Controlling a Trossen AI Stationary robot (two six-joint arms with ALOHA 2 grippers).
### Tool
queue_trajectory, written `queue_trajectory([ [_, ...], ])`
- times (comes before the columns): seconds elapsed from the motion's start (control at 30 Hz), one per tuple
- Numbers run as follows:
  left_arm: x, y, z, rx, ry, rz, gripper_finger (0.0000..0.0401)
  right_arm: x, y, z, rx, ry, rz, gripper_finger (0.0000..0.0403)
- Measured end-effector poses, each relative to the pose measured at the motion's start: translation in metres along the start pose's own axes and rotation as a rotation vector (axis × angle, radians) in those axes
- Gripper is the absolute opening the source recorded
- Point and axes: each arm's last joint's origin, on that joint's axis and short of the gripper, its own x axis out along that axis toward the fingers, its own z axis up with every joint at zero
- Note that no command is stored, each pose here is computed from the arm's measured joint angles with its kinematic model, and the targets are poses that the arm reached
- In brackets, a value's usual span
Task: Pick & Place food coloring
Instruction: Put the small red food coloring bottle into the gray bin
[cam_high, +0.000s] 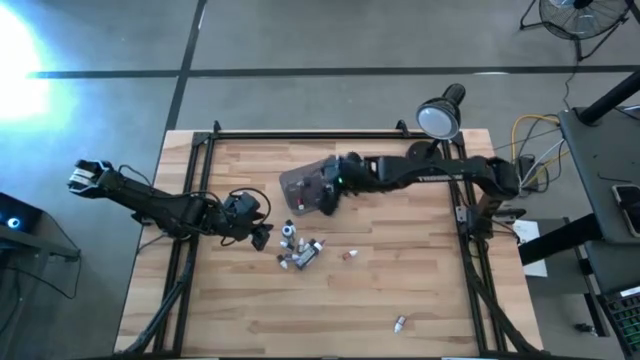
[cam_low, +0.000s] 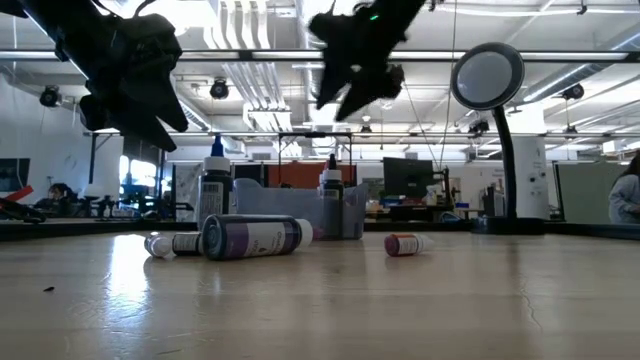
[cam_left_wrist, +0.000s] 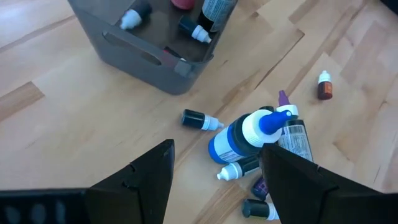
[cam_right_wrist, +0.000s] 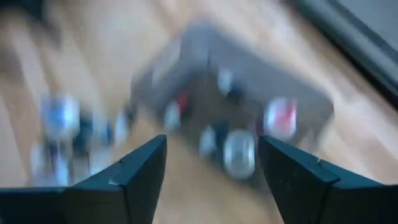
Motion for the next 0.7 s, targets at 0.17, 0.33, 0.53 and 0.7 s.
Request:
queue_trajectory([
  [0.17,0.000,0.000,0.000,0.024,0.000,0.000,0.0213,-0.033,0.013,-0.056,-0.165,0.310,-0.027,0.0258],
  [0.33,0.000,0.000,0.000,0.073,-0.002,0.001,0.0213,-0.062,0.043,-0.122,-0.355,0.419,0.051,0.0248],
  [0.53,0.000,0.000,0.000,0.102,-0.004,0.001,0.0213,-0.084,0.076,-0.191,-0.747,0.456,0.162,0.0240],
  [0.7,0.000,-0.001,0.001,0.081,-0.007,-0.003,0.0213,-0.097,0.106,-0.237,-0.883,0.450,0.330,0.0247],
])
